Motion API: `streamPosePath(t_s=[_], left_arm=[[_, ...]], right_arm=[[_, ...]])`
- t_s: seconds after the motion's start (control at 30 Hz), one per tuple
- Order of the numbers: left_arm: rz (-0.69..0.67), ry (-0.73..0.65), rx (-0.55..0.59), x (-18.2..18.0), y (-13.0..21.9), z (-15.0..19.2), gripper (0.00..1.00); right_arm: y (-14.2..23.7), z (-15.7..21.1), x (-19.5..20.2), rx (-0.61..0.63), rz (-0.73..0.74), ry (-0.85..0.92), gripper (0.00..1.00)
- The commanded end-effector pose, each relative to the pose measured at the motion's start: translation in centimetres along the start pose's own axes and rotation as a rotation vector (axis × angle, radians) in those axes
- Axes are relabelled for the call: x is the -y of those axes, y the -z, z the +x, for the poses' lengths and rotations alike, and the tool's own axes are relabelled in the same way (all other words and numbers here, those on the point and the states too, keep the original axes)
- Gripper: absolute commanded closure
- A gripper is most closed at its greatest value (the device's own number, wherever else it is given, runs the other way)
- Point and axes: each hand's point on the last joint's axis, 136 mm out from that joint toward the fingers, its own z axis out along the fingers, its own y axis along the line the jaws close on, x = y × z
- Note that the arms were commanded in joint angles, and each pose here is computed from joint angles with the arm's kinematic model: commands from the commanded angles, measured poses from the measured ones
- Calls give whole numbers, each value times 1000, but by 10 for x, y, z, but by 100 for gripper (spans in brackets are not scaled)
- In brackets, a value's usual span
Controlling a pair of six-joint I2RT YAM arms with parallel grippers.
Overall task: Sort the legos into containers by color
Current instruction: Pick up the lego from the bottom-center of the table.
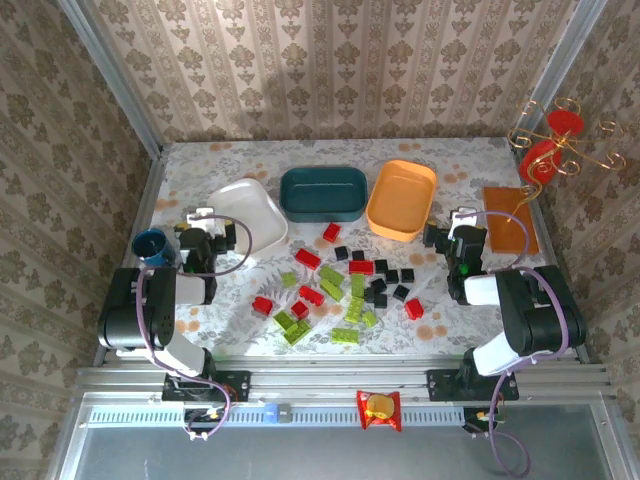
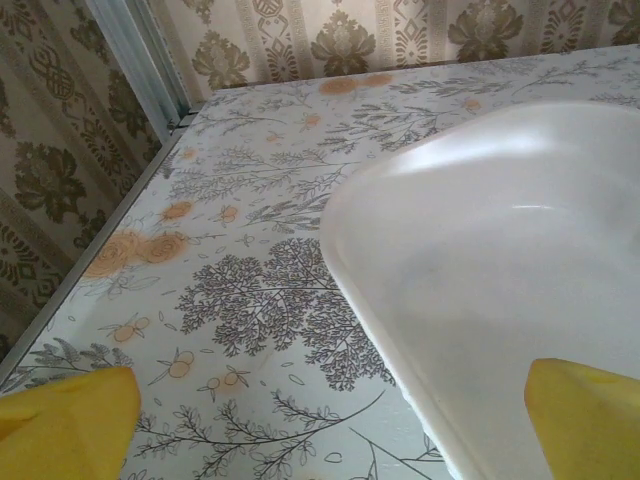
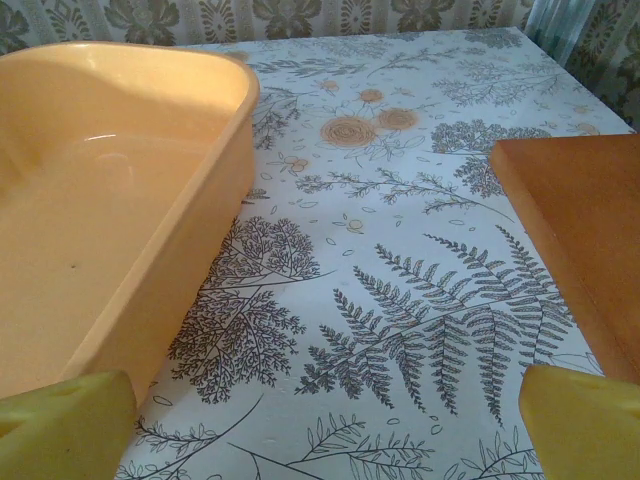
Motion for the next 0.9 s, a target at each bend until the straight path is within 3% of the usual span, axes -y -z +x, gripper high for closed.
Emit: streamPosePath(t_s=[0.0, 0.87], left_arm=[[12, -27, -4, 3, 1, 4, 0], [28, -21, -11, 3, 0, 4, 0]], right_arm=[[-2, -15, -2, 44, -9, -8, 0], [-2, -15, -2, 44, -9, -7, 0]])
